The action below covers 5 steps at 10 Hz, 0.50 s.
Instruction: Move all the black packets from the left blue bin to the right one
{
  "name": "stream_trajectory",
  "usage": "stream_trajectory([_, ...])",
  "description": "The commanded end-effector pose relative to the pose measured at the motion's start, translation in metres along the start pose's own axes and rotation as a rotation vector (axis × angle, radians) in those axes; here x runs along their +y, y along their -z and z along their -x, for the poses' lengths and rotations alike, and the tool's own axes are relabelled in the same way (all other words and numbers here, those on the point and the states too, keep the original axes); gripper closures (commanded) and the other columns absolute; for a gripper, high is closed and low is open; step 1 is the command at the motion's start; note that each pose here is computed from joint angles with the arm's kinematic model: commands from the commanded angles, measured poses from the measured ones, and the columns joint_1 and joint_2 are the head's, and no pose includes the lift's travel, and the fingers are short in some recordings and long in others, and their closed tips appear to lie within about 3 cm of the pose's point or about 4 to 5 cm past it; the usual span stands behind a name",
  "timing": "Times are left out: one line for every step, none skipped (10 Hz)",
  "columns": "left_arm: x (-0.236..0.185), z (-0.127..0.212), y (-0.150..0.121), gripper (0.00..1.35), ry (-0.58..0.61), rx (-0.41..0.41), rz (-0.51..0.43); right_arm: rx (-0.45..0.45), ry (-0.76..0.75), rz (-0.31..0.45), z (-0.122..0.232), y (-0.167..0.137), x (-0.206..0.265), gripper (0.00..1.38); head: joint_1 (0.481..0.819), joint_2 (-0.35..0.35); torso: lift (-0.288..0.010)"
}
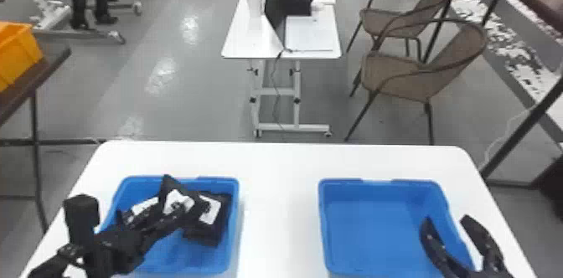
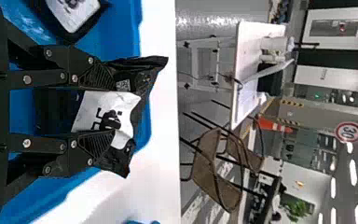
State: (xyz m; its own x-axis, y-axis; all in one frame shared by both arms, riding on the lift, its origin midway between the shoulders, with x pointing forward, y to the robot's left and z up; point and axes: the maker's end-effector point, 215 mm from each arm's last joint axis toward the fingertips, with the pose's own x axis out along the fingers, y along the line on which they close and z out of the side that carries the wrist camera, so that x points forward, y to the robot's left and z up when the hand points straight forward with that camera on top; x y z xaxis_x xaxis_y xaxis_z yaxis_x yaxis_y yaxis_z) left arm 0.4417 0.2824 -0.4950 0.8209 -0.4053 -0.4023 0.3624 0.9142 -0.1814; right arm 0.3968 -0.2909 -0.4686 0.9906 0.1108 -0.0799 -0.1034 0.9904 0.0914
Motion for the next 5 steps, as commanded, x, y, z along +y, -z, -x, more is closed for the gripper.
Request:
stream_trajectory([-0.025, -0.009, -0.044, 0.84, 0.071, -0.093, -0.028, -0.012, 0.001, -0.005, -0.002, -0.005, 0.0, 0.41, 0.695, -0.005, 0.0])
stream_trajectory([-0.043, -0.021, -0.06, 0.84, 0.137, -0.108, -0.056, -0.028, -0.006, -0.015, -0.006, -0.012, 0.005, 0.41, 0.695, -0.031, 0.0])
stream_trajectory([-0.059, -0.033, -0.067, 0.84, 0.204, -0.095, -0.089, -0.05, -0.022, -0.032, -0.014, -0.02, 0.014, 0.41, 0.695, -0.058, 0.0])
stream_trajectory([-0.081, -0.047, -0.072, 0.84, 0.287, -0.086, -0.105, -0.076, -0.043, -0.055, -0.024, -0.03, 0.027, 0.41, 0.695, -0.067, 0.0])
stream_trajectory([-0.102, -0.057, -0.078, 0.84, 0.368, -0.08, -0.119, -0.098, -0.072, -0.079, -0.036, -0.039, 0.044, 0.41, 0.695, -0.084, 0.0])
